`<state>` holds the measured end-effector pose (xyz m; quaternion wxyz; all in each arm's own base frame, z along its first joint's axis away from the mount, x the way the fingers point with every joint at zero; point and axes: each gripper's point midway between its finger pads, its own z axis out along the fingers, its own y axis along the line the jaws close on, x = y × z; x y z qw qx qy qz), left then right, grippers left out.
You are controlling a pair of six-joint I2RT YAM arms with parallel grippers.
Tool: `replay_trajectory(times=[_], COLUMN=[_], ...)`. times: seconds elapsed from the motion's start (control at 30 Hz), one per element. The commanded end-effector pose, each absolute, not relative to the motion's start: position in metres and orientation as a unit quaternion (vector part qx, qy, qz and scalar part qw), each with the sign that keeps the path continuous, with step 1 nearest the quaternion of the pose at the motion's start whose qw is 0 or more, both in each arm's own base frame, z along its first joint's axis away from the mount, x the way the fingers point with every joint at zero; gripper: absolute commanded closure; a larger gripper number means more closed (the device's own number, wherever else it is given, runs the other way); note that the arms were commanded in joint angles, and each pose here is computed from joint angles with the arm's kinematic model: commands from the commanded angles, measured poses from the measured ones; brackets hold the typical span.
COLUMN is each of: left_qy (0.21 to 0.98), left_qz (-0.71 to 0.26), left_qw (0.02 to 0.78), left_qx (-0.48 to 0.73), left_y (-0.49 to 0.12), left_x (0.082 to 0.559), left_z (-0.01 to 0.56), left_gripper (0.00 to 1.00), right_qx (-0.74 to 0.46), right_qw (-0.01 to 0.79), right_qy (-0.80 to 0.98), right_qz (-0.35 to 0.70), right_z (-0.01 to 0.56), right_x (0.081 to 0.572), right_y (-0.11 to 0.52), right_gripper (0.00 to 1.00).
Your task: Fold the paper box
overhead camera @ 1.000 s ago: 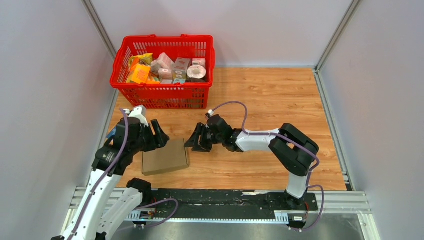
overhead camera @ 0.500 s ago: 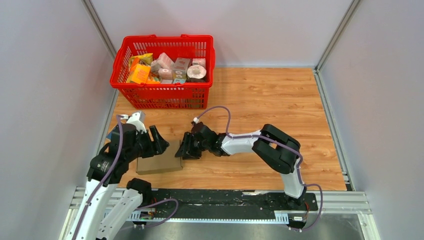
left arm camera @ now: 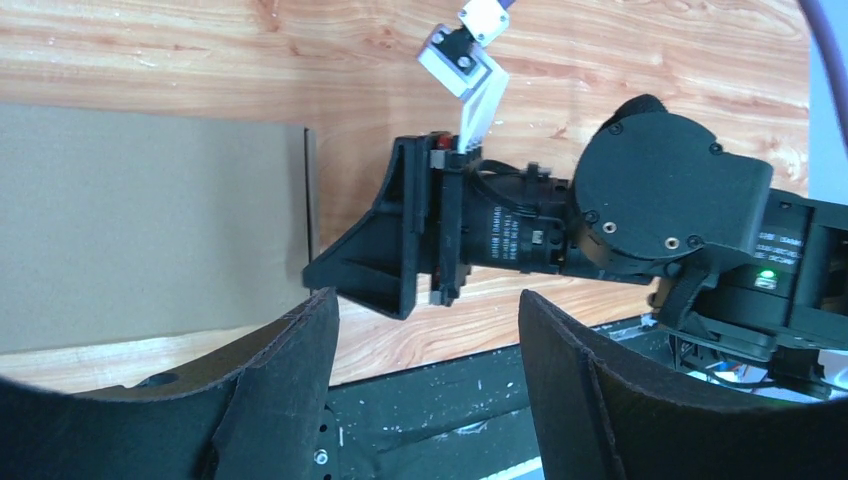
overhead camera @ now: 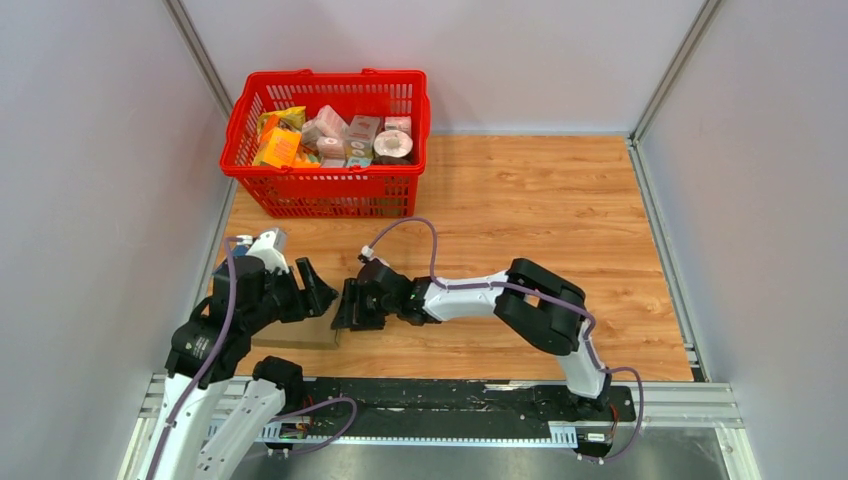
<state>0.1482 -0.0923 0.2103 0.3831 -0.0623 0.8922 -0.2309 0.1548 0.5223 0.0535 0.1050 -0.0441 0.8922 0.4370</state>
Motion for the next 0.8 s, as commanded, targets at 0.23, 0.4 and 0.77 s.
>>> replay_trajectory(times=[0.23,0.4,0.77], left_qy=[0.832,0.790,0.735], left_qz=[-0.335,-0.329,-0.337], left_qw=[0.441,0.512,0.580], left_qx=[0.037,0.077,0.101], left_y=[-0.128,-0.127,-0.130], left_x=[0.146,0.155,0.164], left_z=[0.277,0.362,0.451], left_gripper=[0.25,0.25,0.25], right_qx=[-0.140,-0.121,-0.032], right_qw=[0.383,0.490,0.657], right_qy=[0.890,0.860,0.745], right_qz=[0.204,0.077,0.114], right_z=[0.160,0.256,0.429], right_x=[0.218,0.231,0.174], right_y=[0.344,0.202,0.055], right_gripper=[0.06,0.00,0.00])
